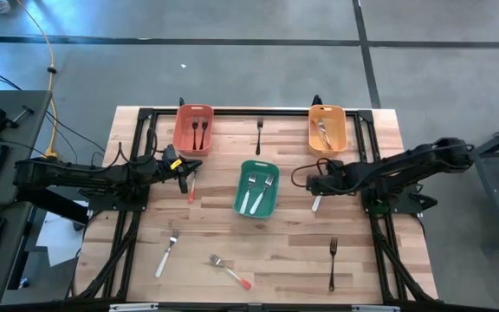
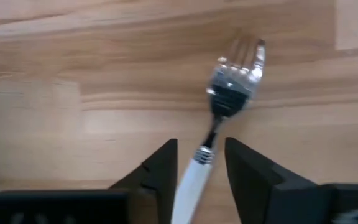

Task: Sort silverware by color (type)
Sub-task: Put the top white fork into the green bin

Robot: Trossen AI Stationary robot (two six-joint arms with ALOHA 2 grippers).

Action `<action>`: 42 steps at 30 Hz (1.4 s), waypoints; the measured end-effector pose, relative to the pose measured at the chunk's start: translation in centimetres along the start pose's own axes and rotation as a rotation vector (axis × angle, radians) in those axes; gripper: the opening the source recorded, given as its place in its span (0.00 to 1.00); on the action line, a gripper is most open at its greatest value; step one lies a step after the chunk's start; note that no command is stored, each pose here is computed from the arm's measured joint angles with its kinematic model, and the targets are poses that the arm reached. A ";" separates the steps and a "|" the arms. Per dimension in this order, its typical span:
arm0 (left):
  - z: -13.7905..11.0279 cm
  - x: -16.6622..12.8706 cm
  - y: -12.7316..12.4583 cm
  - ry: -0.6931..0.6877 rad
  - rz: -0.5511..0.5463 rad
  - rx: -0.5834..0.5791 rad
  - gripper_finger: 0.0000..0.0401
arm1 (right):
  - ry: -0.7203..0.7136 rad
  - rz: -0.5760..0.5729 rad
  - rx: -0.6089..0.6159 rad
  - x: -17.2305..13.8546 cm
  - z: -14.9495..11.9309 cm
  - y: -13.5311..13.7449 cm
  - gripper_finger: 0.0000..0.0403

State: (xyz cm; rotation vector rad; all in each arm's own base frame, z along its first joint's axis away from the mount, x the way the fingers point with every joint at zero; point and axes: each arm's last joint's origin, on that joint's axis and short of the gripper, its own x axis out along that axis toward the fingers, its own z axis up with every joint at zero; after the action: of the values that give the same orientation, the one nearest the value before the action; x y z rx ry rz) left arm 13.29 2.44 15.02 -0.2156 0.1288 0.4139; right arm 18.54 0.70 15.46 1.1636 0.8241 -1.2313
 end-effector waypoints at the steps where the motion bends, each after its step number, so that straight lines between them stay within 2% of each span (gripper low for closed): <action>1: 0.0 0.0 0.0 0.000 0.000 0.000 0.00 | -0.001 -0.011 0.007 0.1 -0.1 -0.2 0.31; 5: 0.0 0.0 0.0 0.000 0.000 0.000 0.00 | -0.010 -0.037 0.043 1.0 -0.2 -1.2 0.35; 9: 0.0 0.0 0.0 0.000 0.000 0.000 0.00 | -0.049 -0.012 0.052 2.0 -0.3 -1.9 0.34; 13: 0.0 0.0 0.0 0.000 0.000 0.000 0.00 | -0.065 0.001 0.023 2.4 -0.3 -2.2 0.25; 19: 0.0 0.0 0.0 0.000 0.000 0.000 0.00 | -0.074 0.047 -0.049 2.5 -0.3 -1.8 0.03; 24: 0.0 0.0 0.0 0.000 0.000 0.000 0.00 | -0.066 0.212 -0.114 2.2 -0.5 -0.1 0.03; 29: 0.0 0.0 0.0 0.000 0.000 0.000 0.00 | -0.100 0.474 -0.134 1.3 -0.6 2.4 0.01; 35: 0.0 0.0 0.0 0.000 0.000 0.000 0.00 | -0.199 0.673 -0.220 -2.4 0.1 6.4 0.00; 39: 0.0 0.0 0.0 0.000 0.000 0.000 0.00 | -0.212 0.638 -0.307 -4.7 0.4 8.0 0.00; 42: 0.0 0.0 0.0 0.000 0.001 0.000 0.00 | -0.176 0.465 -0.412 -4.6 -0.2 7.9 0.03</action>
State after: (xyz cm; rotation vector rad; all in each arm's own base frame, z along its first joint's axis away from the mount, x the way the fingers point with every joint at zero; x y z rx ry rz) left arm 13.28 2.45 15.02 -0.2155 0.1288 0.4145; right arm 25.42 1.61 21.43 0.8327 0.5932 -0.7229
